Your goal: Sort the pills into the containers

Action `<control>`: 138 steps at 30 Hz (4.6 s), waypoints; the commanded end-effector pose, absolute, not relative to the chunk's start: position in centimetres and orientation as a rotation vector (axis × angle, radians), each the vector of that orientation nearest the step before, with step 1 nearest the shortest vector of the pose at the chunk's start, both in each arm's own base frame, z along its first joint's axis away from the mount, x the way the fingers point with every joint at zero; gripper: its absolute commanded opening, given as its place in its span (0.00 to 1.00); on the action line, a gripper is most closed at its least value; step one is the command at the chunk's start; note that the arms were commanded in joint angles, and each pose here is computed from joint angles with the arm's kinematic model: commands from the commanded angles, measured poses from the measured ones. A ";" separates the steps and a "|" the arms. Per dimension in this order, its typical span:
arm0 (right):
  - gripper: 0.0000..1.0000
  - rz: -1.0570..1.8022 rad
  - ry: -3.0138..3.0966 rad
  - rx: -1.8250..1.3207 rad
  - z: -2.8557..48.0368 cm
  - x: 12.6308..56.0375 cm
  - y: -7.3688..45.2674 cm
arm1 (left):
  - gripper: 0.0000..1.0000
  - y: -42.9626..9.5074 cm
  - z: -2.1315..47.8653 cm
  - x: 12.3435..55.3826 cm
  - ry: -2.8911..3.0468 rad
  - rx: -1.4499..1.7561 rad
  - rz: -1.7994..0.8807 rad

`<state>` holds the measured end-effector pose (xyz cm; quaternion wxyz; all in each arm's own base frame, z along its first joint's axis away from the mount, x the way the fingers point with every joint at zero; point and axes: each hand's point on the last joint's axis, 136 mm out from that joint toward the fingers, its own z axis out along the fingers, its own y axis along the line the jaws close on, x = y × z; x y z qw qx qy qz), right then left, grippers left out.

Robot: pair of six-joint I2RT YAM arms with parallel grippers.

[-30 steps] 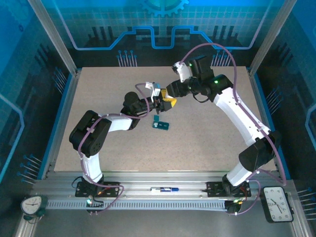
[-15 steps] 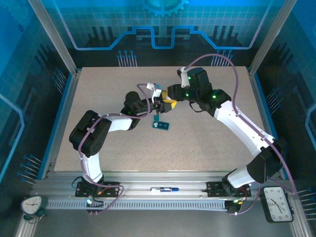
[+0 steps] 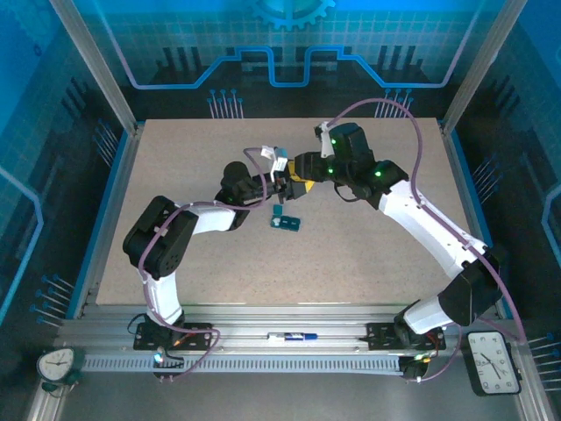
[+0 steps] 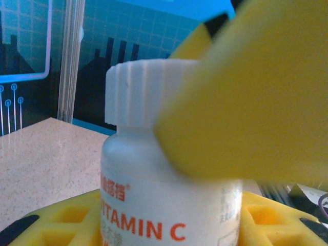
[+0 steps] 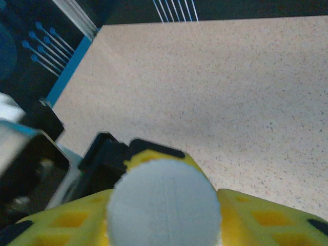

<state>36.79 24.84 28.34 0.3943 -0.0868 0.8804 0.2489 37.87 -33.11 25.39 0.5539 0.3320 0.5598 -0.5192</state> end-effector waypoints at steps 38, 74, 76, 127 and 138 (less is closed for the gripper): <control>0.84 0.766 2.163 -0.636 32.4 37.7 23.5 | 0.00 -33.2 28.2 37.3 1.175 0.796 -1.224; 0.38 0.662 2.287 -0.303 27.5 36.6 25.3 | 0.00 -33.2 28.4 37.5 1.173 0.790 -1.223; 0.38 0.663 2.239 -0.232 27.4 36.2 25.9 | 0.00 -33.2 28.4 37.5 1.174 0.789 -1.219; 0.68 0.771 2.095 -0.675 32.0 37.6 25.1 | 0.00 -33.4 28.4 37.6 1.180 0.793 -1.236; 0.60 0.776 2.118 -0.657 31.3 37.9 24.9 | 0.00 -33.3 28.4 37.6 1.177 0.792 -1.237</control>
